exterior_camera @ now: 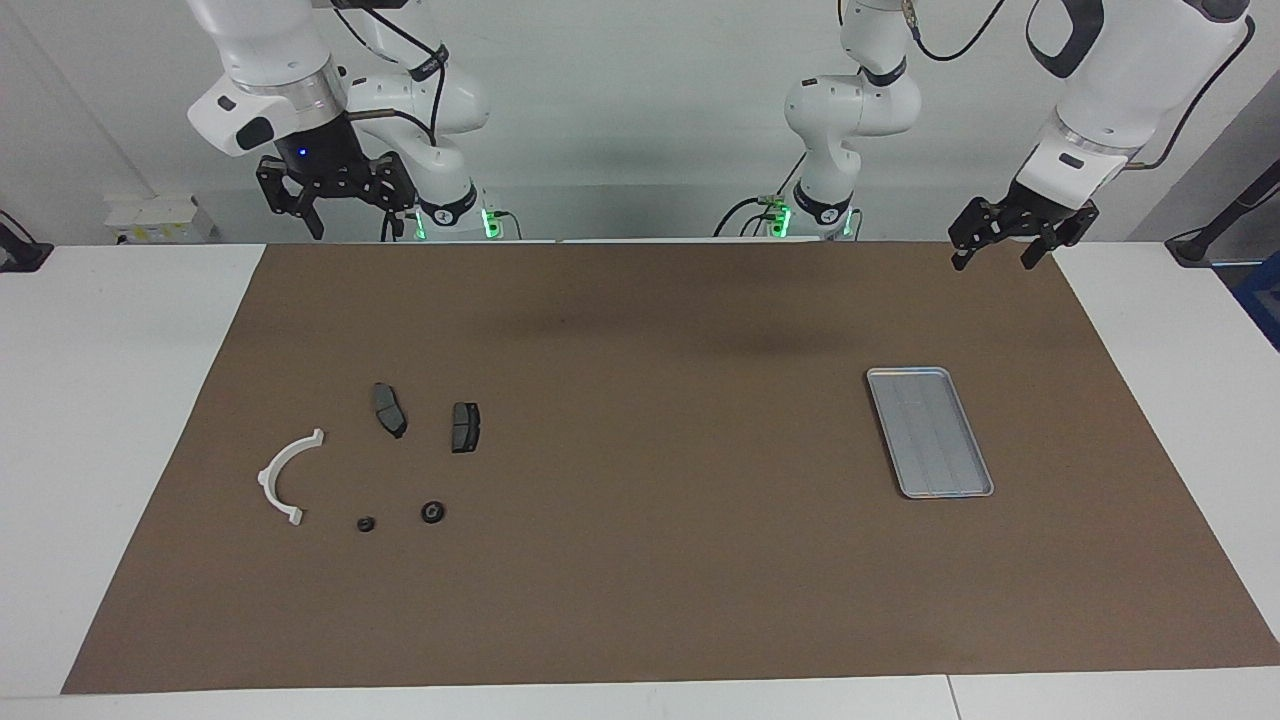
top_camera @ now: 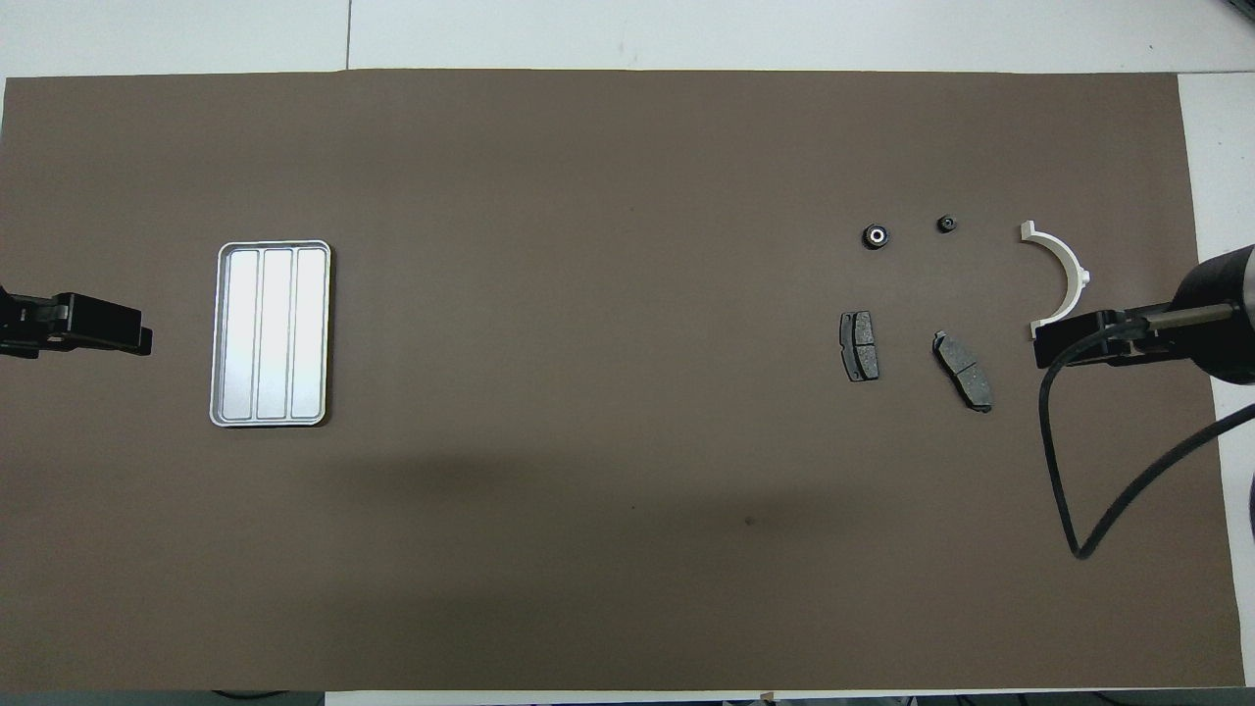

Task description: Pick bearing gear from pile to tray

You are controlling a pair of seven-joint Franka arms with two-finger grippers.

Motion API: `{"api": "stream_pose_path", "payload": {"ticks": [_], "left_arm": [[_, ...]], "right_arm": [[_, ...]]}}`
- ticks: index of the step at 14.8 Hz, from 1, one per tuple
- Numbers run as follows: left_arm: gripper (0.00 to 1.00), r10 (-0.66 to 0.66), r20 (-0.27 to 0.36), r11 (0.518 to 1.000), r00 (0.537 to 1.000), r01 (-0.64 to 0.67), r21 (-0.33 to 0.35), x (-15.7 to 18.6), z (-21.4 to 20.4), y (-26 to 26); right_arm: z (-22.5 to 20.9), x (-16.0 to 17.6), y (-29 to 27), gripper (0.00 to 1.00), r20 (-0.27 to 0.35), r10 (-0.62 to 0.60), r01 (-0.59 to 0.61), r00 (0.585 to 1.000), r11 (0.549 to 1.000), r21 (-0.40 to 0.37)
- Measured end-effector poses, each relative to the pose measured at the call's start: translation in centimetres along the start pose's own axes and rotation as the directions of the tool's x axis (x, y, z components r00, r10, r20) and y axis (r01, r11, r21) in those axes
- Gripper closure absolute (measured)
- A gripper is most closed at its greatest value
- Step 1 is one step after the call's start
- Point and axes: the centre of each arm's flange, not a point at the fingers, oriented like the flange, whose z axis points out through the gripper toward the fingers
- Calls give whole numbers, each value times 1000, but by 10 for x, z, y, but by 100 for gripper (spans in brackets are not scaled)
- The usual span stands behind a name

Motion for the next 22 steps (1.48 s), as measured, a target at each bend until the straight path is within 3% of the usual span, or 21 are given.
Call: {"api": "stream_pose_path", "payload": {"ticks": [16,19,22], "left_arm": [[0,0,0,1000,1000,0,0,0,0,0],[0,0,0,1000,1000,0,0,0,0,0],[0,0,0,1000,1000,0,0,0,0,0]], "right_arm": [[5,7,0,0,-35,-8,8,999,1000,2],[35,24,0,0,-39,-3,4,999,1000,4],[94,64,-2,0,-26,17,-17,1000,1000,9]]}}
